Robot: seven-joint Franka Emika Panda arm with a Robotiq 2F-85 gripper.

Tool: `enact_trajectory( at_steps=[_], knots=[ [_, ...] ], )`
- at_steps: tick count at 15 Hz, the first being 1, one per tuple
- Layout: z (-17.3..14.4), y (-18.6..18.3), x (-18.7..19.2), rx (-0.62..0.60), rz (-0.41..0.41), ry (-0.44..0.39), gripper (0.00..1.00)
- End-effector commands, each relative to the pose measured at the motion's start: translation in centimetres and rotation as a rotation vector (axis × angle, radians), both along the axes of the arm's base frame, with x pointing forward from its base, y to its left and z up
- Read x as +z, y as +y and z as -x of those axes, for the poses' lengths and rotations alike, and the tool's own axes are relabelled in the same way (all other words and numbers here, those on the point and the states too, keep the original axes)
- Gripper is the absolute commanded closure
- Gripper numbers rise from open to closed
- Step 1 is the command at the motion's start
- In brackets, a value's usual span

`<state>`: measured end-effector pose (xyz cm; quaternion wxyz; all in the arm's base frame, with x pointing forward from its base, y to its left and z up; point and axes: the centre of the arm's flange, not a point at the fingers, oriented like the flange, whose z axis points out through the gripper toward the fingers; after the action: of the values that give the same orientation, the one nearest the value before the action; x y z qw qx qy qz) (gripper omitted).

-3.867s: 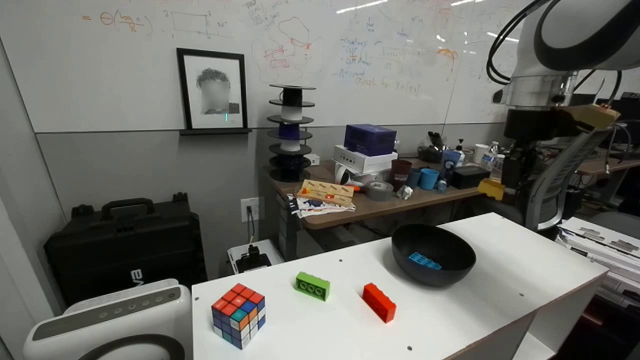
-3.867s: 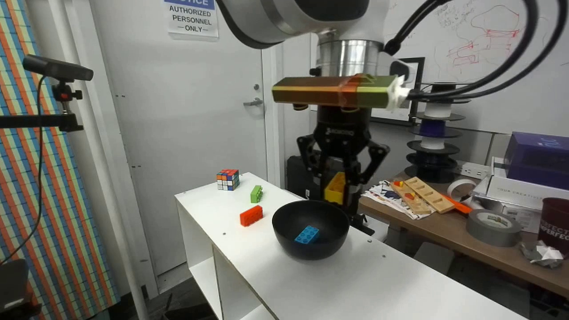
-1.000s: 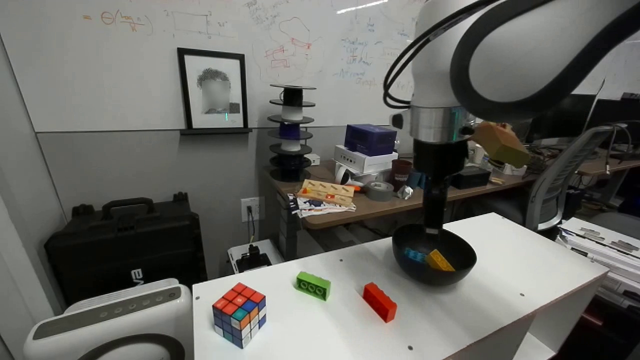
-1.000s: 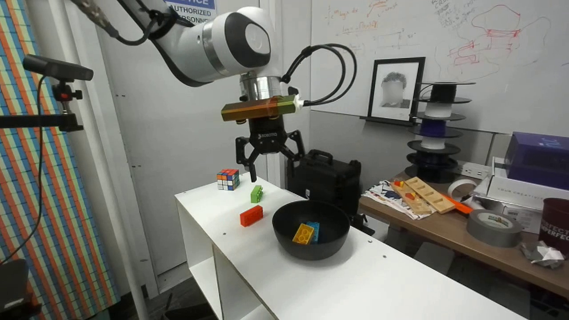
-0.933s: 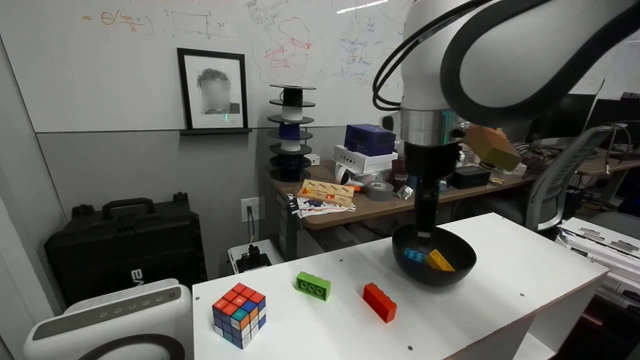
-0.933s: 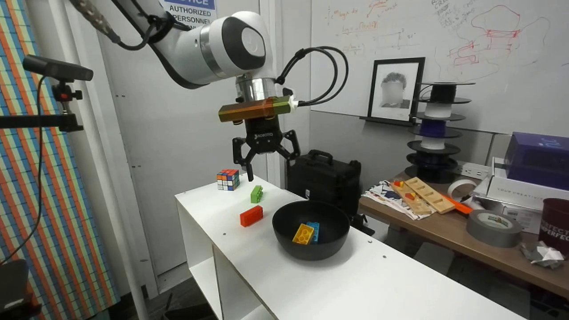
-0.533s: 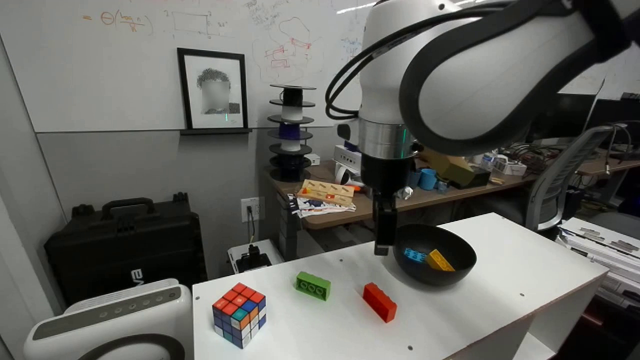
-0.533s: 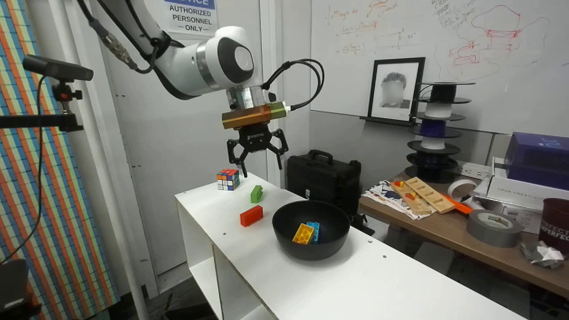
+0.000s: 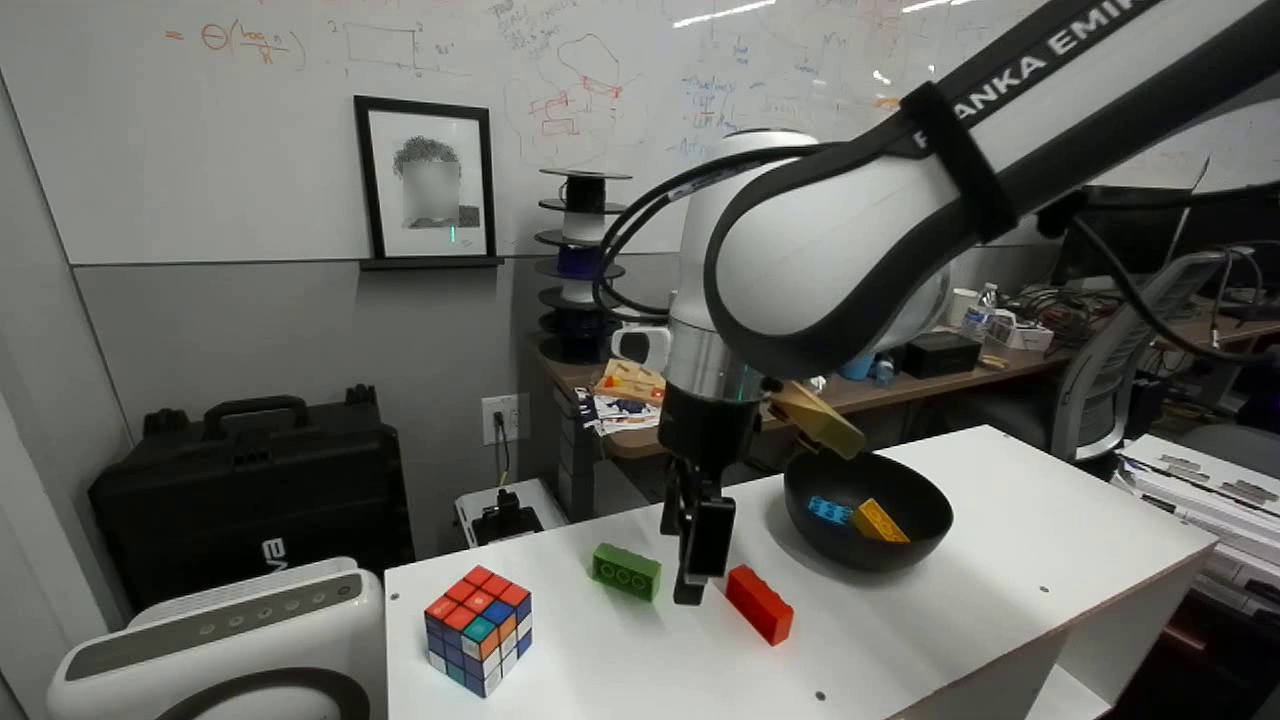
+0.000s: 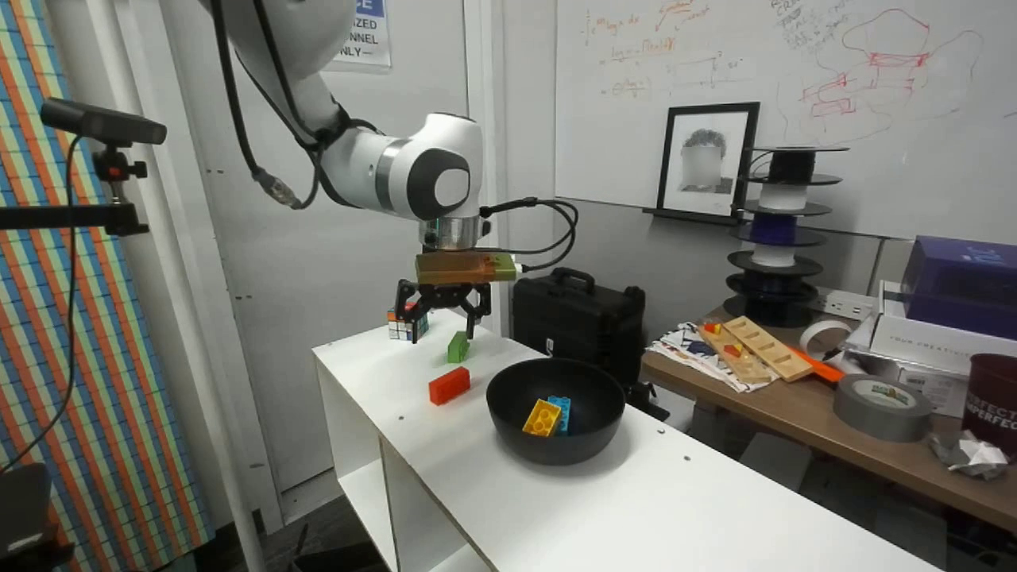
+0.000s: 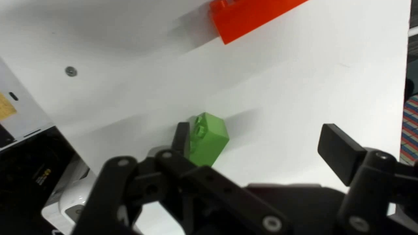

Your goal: Pick the blocks and put them in the bowl

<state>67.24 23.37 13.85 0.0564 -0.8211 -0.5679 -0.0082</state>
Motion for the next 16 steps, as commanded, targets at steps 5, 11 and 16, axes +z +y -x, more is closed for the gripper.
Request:
enact_trajectory(
  at_steps=[5,11,16],
  knots=[
    [-3.7,2.5,-3.5,0.03,-0.013,0.003,0.0],
    [-4.9,5.0,-5.0,0.054,0.061,-0.085,0.0],
    [-4.7,6.0,-4.9,0.056,0.203,-0.15,0.49]
  ],
)
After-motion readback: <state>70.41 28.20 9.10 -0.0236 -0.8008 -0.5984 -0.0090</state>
